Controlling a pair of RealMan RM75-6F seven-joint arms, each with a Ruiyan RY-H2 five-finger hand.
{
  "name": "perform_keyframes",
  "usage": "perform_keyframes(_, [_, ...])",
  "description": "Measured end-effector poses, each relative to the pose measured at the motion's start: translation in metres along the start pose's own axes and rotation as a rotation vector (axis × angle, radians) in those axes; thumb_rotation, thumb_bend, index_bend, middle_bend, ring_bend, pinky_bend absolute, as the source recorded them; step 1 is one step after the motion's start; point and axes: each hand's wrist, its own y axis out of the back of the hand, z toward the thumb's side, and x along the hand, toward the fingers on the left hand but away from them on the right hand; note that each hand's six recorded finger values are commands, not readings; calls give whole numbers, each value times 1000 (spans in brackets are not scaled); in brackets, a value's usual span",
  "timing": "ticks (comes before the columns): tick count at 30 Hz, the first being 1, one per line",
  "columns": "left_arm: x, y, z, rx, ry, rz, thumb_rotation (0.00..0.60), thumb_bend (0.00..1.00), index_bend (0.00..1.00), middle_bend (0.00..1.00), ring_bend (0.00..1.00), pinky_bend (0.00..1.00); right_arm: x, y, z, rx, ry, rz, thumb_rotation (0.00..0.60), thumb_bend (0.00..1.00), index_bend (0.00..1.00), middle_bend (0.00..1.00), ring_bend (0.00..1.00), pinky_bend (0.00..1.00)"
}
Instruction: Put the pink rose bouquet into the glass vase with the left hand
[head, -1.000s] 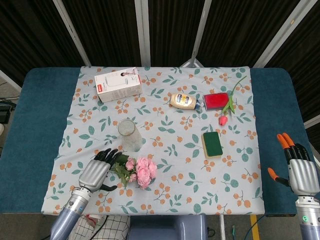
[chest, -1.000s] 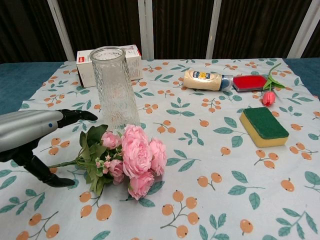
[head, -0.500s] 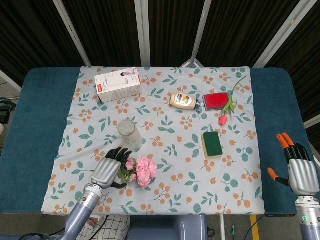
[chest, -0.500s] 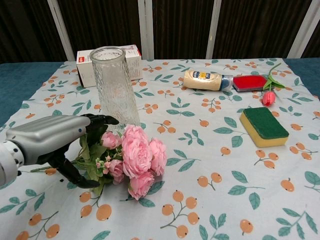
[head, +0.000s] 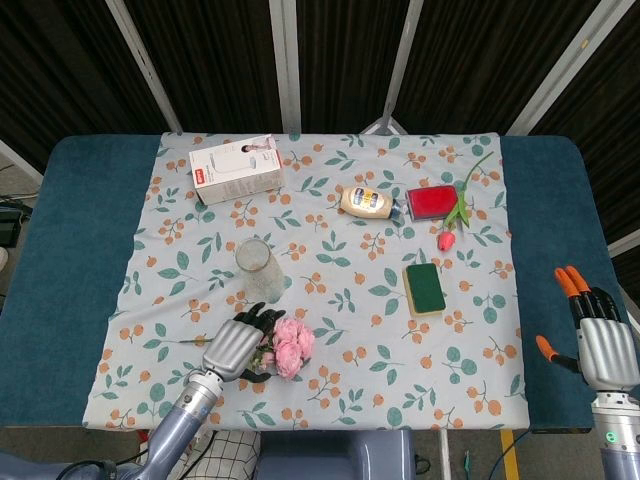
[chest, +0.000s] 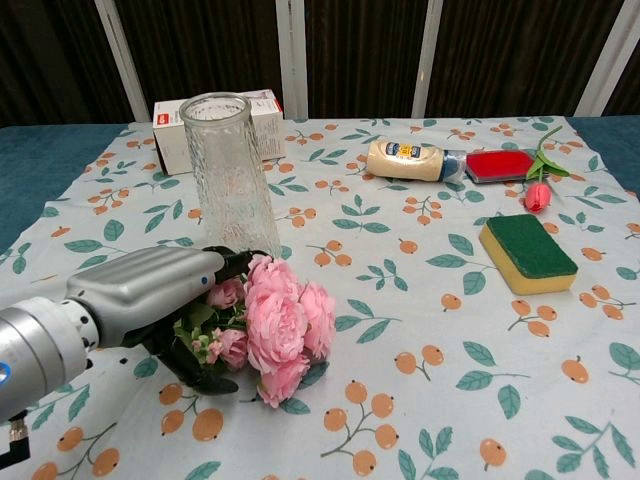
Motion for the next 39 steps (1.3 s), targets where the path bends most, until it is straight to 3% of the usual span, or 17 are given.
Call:
perform_keyframes(6, [3,-6,8,13,-12,-1,600,300,191,225,169,338,0,1,-1,-4,-3,-2,600,278,97,77,141,113])
perform_keyframes(12, [6,-5,14,30,-19,30,600,445,290,331,308,493,-1,-1,-2,-8,-5,0,600,278,97,77,141,113])
perform_keyframes(19, [7,-2,12,95,5,64,600,512,387,419,416,651,-1,-1,-2,-14,-8,-3,600,278,97,77,141,113])
perform_keyframes(29, [5,8,12,96,2,113,600,525,416,442,432,648,-1,-3,-1,-20,-9,2,600,278,97,77,141,113])
perform_keyframes(39, [0,34,23,-116,-134,205,600,520,405,429,414,602,-1,-6,-2,-12,-16,9,600,278,97,77,142,114])
